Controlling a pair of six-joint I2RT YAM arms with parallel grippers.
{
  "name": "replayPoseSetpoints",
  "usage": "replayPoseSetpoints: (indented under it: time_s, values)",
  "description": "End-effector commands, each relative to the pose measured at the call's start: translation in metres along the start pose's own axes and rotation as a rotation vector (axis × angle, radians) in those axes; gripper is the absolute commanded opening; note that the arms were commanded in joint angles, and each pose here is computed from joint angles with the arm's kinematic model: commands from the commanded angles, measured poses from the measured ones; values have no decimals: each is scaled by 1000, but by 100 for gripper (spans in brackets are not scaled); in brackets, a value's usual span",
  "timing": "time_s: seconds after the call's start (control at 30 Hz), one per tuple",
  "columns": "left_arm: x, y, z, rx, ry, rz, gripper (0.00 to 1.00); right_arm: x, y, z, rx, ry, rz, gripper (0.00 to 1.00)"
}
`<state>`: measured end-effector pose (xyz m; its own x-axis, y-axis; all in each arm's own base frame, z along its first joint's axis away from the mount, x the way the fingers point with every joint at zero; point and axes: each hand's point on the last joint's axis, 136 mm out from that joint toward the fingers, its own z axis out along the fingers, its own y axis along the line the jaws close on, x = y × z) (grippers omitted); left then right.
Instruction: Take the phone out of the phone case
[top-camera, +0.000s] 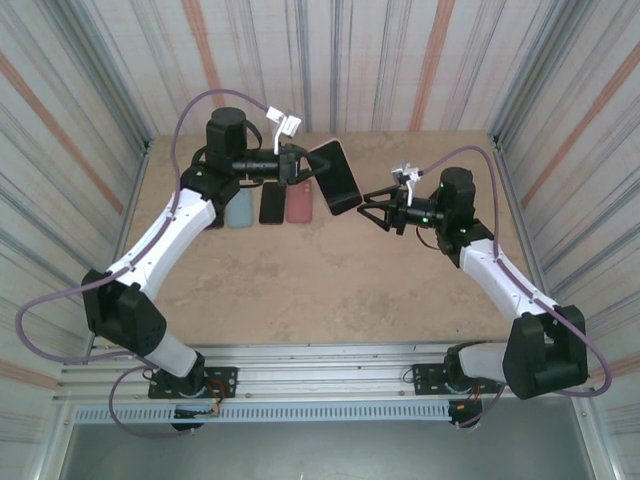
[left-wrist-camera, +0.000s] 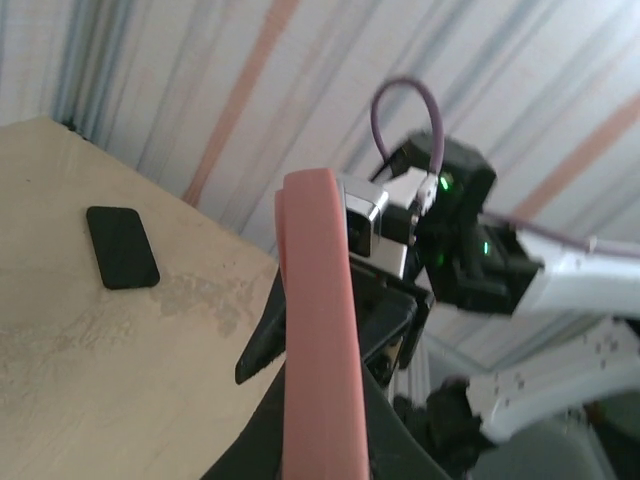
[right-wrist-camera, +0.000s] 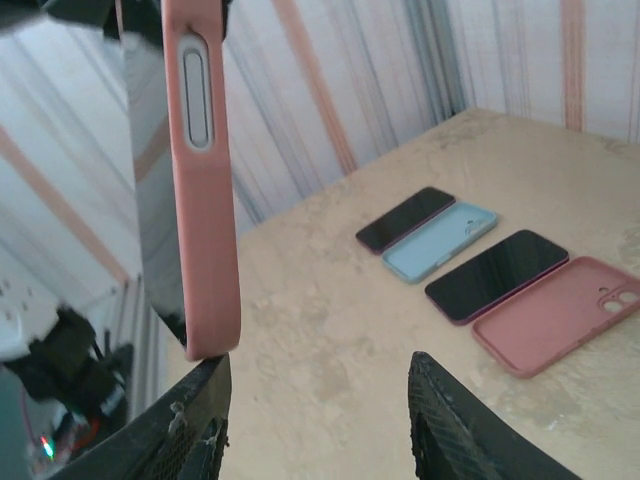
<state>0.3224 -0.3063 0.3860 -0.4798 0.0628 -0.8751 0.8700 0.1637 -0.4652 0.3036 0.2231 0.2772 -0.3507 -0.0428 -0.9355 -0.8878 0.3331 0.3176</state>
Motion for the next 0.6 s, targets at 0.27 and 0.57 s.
replayPoseSetpoints:
  time_s: [0.27, 0.57]
  values:
    - [23, -47, -30, 149, 80, 414, 0, 31, 43, 23, -160, 252, -298, 48]
    - [30, -54, -40, 175, 91, 424, 0, 47, 45, 36, -186, 337, -375, 35]
